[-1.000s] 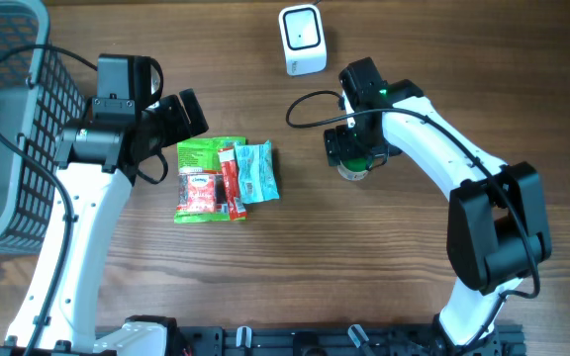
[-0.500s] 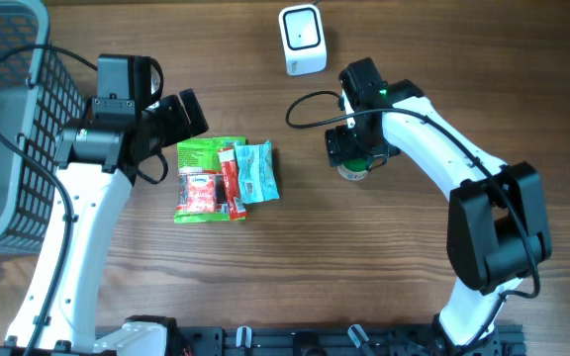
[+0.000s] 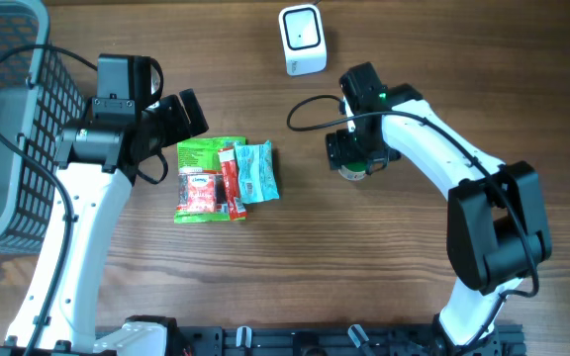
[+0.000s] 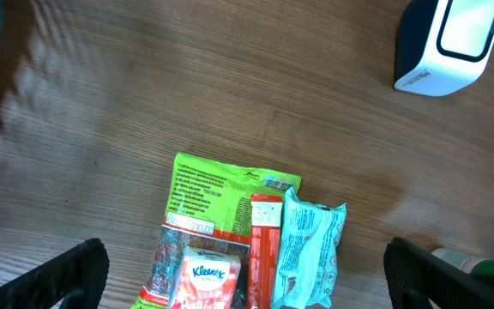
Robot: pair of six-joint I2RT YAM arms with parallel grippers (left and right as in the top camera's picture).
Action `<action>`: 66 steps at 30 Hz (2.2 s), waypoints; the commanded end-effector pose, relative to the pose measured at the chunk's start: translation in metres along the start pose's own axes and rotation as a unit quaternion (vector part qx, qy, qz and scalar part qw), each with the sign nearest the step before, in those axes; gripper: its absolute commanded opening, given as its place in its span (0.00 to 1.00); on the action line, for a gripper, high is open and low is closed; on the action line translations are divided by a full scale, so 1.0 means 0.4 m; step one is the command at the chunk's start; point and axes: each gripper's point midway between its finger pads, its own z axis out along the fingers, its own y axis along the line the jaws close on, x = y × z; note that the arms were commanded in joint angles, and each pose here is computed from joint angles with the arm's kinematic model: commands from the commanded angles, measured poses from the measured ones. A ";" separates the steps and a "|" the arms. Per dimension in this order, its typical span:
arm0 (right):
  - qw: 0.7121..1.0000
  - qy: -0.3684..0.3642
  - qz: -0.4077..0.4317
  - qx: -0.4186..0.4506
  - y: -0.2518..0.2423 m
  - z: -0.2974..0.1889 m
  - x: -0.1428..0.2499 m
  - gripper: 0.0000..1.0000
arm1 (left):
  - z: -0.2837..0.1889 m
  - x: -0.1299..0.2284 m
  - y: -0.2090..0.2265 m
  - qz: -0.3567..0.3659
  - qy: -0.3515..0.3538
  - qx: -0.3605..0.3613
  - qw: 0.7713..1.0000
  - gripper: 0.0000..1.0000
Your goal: Scan the item barcode
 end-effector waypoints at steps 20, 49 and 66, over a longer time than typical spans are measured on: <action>0.993 0.008 -0.091 0.073 -0.070 0.028 0.012 0.70 | -0.008 -0.011 0.007 0.003 -0.009 -0.005 1.000 1.00; 0.996 -0.007 -0.060 0.062 -0.058 0.013 -0.009 0.91 | -0.008 -0.012 0.007 0.003 -0.009 -0.005 1.000 1.00; 0.986 0.015 0.167 0.017 -0.013 -0.041 0.007 1.00 | -0.008 -0.012 0.007 0.003 -0.009 -0.005 1.000 1.00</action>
